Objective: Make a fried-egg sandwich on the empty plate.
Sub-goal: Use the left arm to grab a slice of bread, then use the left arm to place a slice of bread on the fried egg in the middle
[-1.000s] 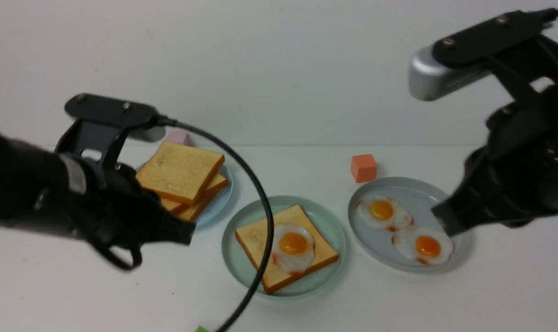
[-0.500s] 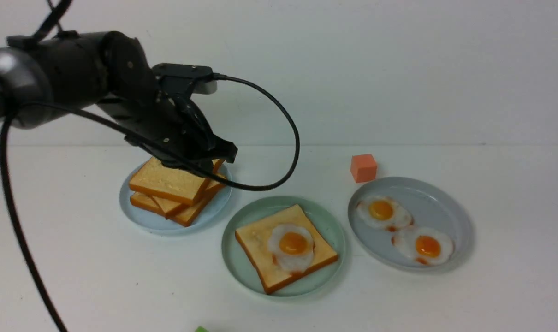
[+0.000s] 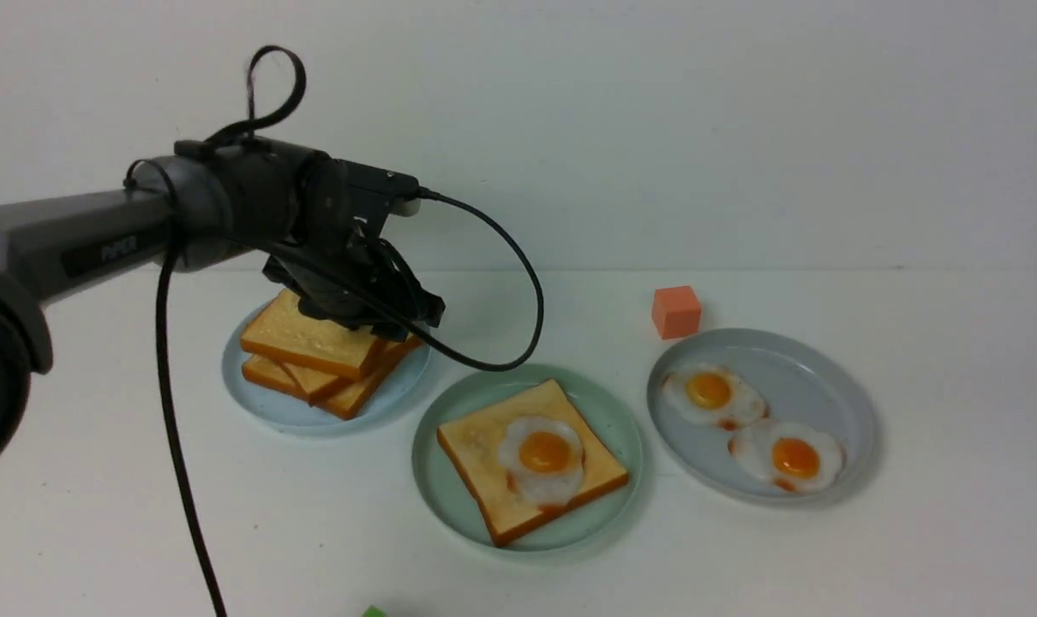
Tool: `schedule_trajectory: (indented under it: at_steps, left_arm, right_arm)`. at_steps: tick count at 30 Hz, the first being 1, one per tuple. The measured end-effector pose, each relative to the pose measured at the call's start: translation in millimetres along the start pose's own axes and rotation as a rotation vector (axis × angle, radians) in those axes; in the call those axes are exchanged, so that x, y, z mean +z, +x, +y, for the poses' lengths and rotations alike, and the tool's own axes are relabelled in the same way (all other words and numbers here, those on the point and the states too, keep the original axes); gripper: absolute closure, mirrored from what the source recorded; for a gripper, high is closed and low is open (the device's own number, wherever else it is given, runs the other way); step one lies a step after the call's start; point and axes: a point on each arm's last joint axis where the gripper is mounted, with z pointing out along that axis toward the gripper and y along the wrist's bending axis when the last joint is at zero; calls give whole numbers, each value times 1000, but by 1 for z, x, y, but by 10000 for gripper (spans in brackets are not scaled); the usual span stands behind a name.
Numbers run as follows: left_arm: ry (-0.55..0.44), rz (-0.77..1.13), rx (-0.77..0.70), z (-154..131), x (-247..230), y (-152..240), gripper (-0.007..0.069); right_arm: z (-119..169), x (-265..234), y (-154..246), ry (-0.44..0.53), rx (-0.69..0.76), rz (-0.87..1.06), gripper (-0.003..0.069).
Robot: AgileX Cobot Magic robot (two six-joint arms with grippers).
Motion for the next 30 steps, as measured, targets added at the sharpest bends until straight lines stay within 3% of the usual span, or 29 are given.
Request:
schedule_trajectory:
  at_steps: [5,12,17,22,27,29,30]
  left_arm:
    - [-24,-8,-15,2,8,-1,284]
    - [-34,7,-23,3,9,1,596]
    - [-34,2,-23,3,0,-2,621]
    - [-30,16,-9,-3,-42,-9,622]
    - [22,-16,91,-45,-106,-11,627]
    - [70,-8,177,-78,-117,3,629]
    - [70,-5,180,-77,-117,4,629]
  right_arm:
    - [1,0,0,-7,2,2,653]
    - [3,0,1,-31,12,9,652]
    - [3,0,1,-31,13,9,648]
    - [1,0,0,-11,6,2,645]
    - [-4,-8,3,14,0,-33,645]
    - [-6,-14,6,17,1,-58,645]
    - [-7,-15,6,17,2,-60,645]
